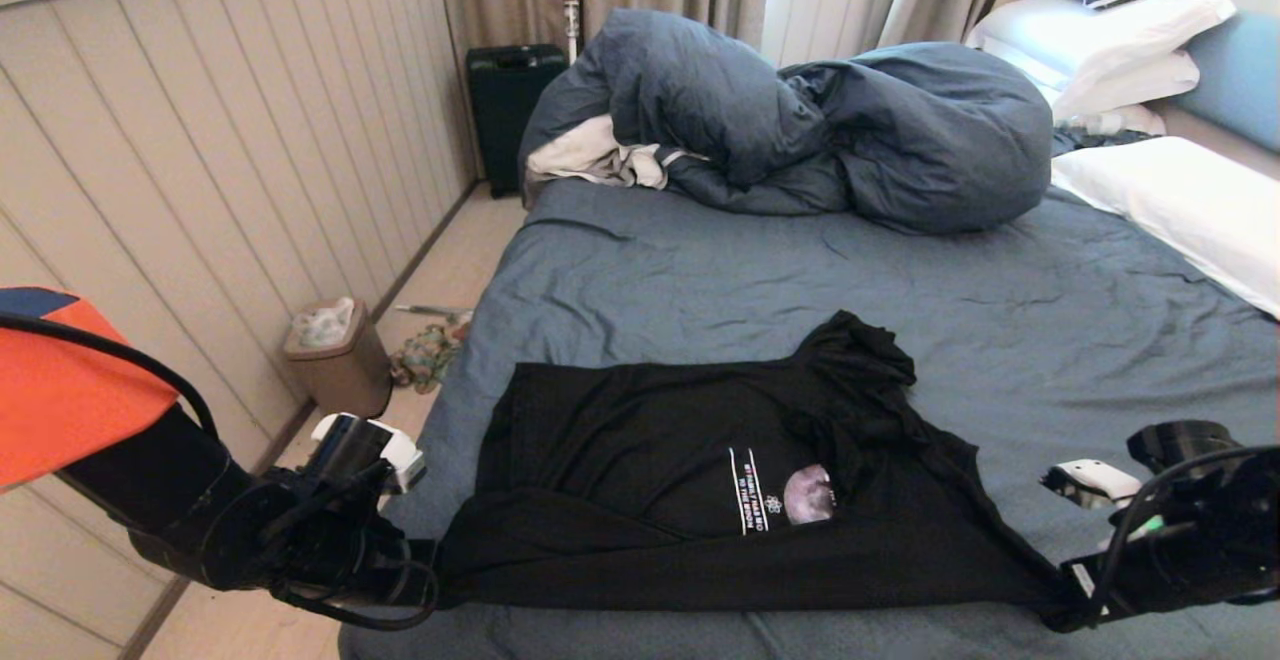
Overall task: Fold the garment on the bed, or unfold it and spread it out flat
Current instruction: Fold the black T-shirt
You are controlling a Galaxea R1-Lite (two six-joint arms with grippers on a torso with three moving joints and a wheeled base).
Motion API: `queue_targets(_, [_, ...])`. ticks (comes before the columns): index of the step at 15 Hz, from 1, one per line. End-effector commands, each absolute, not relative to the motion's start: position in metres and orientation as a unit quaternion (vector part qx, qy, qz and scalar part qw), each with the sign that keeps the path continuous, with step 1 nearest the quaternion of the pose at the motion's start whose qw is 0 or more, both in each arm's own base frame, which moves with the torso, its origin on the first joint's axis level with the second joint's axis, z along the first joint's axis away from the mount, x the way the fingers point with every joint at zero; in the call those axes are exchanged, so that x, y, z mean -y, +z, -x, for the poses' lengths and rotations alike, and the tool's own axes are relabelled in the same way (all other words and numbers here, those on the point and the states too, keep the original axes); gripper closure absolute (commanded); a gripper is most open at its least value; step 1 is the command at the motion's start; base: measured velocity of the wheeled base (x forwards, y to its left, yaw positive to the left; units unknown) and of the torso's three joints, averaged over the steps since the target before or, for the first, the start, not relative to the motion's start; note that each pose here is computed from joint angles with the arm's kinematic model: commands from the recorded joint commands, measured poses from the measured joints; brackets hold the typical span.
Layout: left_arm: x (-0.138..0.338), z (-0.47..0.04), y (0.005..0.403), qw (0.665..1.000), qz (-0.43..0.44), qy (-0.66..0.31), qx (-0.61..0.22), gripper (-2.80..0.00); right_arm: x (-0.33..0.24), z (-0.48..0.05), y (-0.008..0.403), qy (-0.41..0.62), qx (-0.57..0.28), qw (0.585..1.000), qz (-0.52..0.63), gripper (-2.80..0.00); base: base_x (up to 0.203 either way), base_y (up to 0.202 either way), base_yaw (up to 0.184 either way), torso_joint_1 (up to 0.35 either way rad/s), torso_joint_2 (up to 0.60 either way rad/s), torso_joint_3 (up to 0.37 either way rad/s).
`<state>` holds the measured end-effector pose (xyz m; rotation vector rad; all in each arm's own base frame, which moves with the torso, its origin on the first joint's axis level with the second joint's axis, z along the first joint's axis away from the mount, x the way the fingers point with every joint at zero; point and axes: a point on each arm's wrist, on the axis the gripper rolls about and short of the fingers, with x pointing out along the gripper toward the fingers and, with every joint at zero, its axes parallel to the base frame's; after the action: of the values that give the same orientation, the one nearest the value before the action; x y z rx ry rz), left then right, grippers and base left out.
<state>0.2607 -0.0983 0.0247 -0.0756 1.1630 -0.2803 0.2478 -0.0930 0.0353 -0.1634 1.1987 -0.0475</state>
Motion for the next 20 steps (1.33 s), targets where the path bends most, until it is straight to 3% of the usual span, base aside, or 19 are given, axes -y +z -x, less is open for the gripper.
queue_targets(1, [0.103,-0.255,0.023,0.827,0.030,-0.142,-0.543,-2.80,0.093,-0.248,0.034,-0.019,-0.564,0.822,0.078,-2.80,0.000,0.000,0.000,0.000,0.00,0.000])
queue_targets(6, [0.102,-0.243,0.055,0.855,0.036,-0.161,-0.491,-2.80,0.095,-0.247,0.051,-0.031,-0.539,0.838,0.078,-2.80,0.000,0.000,0.000,0.000,0.00,0.000])
queue_targets(11, [0.092,-0.237,0.107,0.896,0.064,-0.170,-0.404,-2.80,0.098,-0.252,0.081,-0.033,-0.470,0.882,0.023,-2.80,0.000,0.000,0.000,0.000,0.00,0.000])
queue_targets(12, [0.088,-0.245,0.116,0.905,0.072,-0.163,-0.386,0.00,0.100,-0.260,0.090,-0.046,-0.449,0.892,0.004,-0.88,0.000,0.000,0.000,0.000,0.00,0.000])
queue_targets(13, [0.085,-0.254,0.125,0.912,0.079,-0.156,-0.370,0.00,0.104,-0.270,0.101,-0.062,-0.423,0.904,-0.014,0.00,0.000,0.000,0.000,0.000,0.00,0.000])
queue_targets(17, [0.090,-0.297,0.160,0.926,0.099,-0.153,-0.330,0.00,0.106,-0.316,0.148,-0.099,-0.322,0.936,-0.104,0.00,0.000,0.000,0.000,0.000,0.00,0.000])
queue_targets(20, [0.103,-0.349,0.160,0.926,0.103,-0.146,-0.332,0.00,0.088,-0.356,0.138,-0.100,-0.320,0.933,-0.133,0.00,0.000,0.000,0.000,0.000,0.00,0.000])
